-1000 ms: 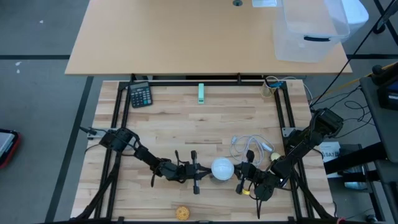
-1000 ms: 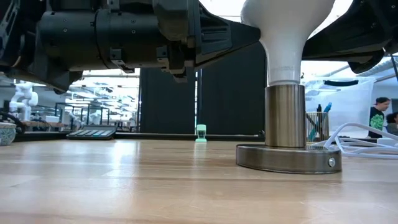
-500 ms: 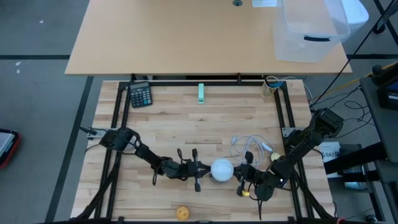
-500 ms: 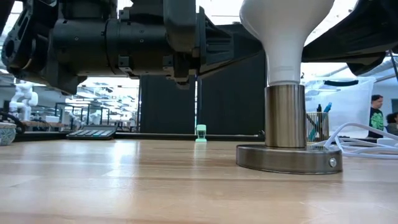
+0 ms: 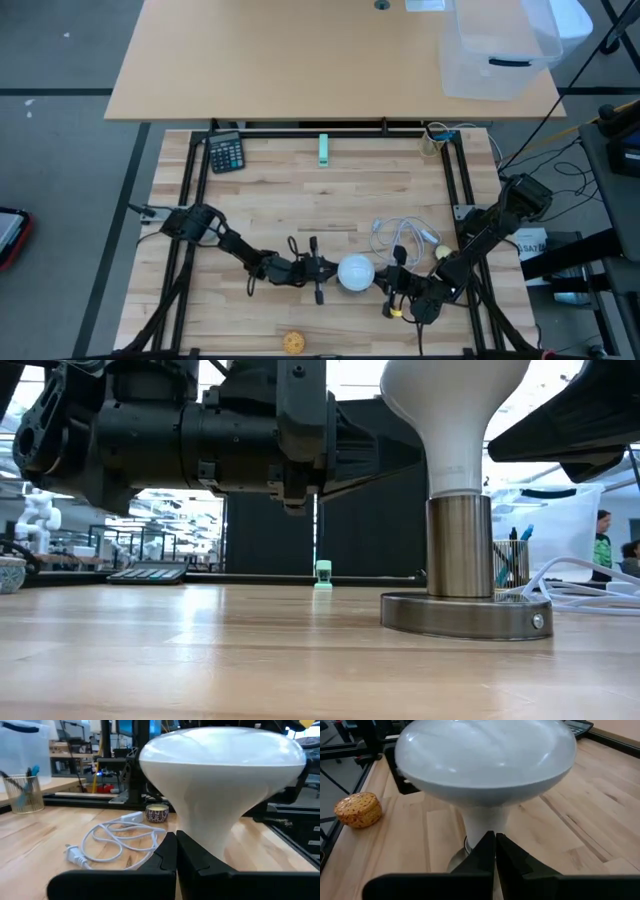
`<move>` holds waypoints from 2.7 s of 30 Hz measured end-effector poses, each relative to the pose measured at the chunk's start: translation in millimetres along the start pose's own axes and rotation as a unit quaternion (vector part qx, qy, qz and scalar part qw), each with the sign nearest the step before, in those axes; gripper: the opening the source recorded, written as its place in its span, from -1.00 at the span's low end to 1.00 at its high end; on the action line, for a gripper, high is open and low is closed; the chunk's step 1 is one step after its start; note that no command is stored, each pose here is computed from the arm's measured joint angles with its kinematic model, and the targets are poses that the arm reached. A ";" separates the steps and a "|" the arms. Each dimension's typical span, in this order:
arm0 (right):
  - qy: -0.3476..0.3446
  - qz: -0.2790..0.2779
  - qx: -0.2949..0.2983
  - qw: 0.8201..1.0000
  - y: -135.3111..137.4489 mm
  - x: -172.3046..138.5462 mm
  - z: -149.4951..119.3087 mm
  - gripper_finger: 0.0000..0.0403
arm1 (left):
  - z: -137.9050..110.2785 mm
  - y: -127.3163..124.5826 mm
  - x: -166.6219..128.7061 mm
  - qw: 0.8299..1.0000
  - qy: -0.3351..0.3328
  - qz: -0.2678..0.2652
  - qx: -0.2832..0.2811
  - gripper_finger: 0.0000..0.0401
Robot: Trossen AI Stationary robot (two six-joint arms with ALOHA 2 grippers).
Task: Screw lightbulb
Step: Insert the white lightbulb into the silver lamp
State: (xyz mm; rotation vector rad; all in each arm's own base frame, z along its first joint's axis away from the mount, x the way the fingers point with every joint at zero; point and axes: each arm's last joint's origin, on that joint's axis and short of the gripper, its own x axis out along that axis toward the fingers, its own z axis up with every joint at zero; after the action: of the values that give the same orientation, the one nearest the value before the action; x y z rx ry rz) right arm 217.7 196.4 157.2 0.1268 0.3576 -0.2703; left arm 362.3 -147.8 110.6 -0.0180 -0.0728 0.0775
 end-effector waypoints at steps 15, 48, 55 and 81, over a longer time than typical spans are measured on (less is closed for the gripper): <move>-0.001 -0.059 0.014 0.998 -13.0 8.8 -1.0 -0.99 | 2.1 -26.9 -31.7 0.999 -0.012 -0.032 -0.017 -1.00; -0.005 -0.039 -0.008 0.999 -12.5 17.3 8.1 -0.99 | 8.4 -4.6 -2.4 0.998 -0.019 -0.055 -0.016 -1.00; -0.004 -0.029 -0.013 0.999 -9.5 13.6 6.3 -0.99 | 7.6 -1.0 -0.6 0.998 -0.016 -0.050 -0.018 -1.00; 0.013 0.021 -0.024 0.999 1.3 0.2 -0.5 -0.99 | 5.4 -5.2 -3.4 0.999 -0.004 -0.031 -0.029 -1.00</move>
State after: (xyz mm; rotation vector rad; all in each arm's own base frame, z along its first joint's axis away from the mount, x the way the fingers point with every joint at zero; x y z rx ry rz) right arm 218.1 197.7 156.7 0.0897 0.3872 -0.2190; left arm 359.0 -153.2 115.8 -0.0741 -0.0842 0.0137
